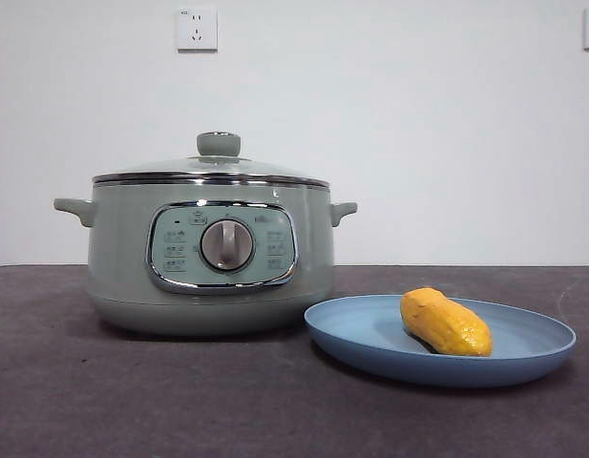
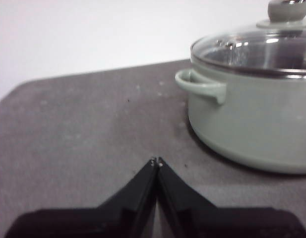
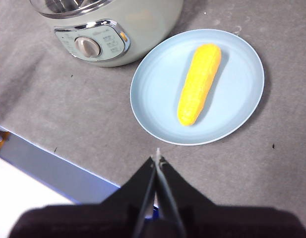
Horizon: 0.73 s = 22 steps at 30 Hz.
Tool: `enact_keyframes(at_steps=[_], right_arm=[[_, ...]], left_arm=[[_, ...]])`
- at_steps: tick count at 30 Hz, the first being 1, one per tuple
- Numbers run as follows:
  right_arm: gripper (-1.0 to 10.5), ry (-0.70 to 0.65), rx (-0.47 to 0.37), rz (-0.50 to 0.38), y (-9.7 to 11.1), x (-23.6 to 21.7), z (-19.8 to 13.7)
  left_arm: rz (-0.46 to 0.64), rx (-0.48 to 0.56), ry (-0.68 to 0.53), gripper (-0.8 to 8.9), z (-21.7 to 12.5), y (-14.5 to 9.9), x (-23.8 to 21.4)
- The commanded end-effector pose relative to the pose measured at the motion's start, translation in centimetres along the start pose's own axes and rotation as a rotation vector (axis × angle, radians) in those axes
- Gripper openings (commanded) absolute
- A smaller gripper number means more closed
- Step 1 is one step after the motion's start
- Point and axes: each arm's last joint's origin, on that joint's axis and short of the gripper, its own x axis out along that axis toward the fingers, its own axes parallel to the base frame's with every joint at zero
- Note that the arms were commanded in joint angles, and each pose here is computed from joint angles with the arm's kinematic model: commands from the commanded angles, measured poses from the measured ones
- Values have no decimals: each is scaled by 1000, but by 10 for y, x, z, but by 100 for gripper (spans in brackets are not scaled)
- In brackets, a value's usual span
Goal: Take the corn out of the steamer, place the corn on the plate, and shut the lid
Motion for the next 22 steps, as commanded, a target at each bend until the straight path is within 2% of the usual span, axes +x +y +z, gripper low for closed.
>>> enact_keyframes(at_steps=[1,22], right_arm=[[1,0,-9,0,0,1,-1],[1,0,-9,0,0,1,-1]], left_arm=[[1,-33,34,-3,-6,0,1],[1,-41,26,-3,-6,0,1]])
